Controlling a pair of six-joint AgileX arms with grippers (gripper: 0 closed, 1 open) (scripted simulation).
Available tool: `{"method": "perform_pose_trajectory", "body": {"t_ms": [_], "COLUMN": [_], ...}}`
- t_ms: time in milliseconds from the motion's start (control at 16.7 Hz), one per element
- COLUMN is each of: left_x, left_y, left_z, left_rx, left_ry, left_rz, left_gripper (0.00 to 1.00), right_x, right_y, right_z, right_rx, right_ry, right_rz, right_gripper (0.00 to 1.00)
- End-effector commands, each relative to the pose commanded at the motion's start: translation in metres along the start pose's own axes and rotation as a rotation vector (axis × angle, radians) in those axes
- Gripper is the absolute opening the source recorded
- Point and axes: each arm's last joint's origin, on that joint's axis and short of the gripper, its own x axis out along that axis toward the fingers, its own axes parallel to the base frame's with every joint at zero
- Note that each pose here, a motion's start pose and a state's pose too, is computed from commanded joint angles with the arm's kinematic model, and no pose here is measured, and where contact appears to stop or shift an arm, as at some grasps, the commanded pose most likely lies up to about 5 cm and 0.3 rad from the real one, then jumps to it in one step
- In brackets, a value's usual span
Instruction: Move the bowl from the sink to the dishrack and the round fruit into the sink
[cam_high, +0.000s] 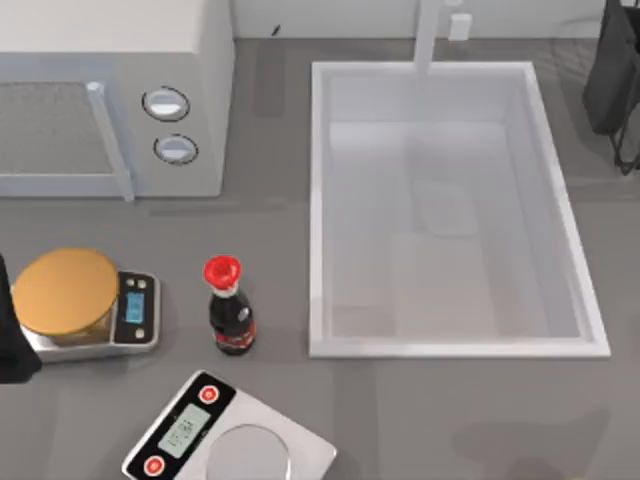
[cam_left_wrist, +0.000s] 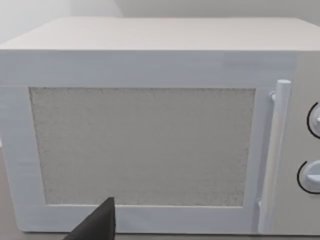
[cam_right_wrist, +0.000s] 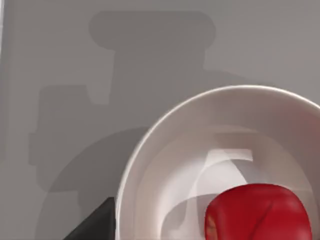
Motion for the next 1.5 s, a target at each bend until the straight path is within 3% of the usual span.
{"method": "perform_pose_trajectory", "body": {"t_ms": [240,540,1020,1500], "left_x": [0.000,0.000,0.000,0.000], "left_y": [0.000,0.000,0.000,0.000], "left_z": [0.000,0.000,0.000,0.000], "left_rx": [0.000,0.000,0.000,0.000], "left_ry": [0.000,0.000,0.000,0.000], "left_rz": [0.000,0.000,0.000,0.000], "left_gripper": [1.00,1.00,1.00,1.00], "right_x": [0.027,0.050,0.057,0.125], "right_y": [-0.021,-0.042,-0.044,-0.037], "right_z": [0.026,0.045,0.046,0.003], "right_rx": [-0.008,-0.001,-0.004,0.002], "right_ry": [0.363,0.597,0.630,0.611], "right_rz": [0.053,0.124,0.138,0.129], "right_gripper": [1.00,1.00,1.00,1.00]}}
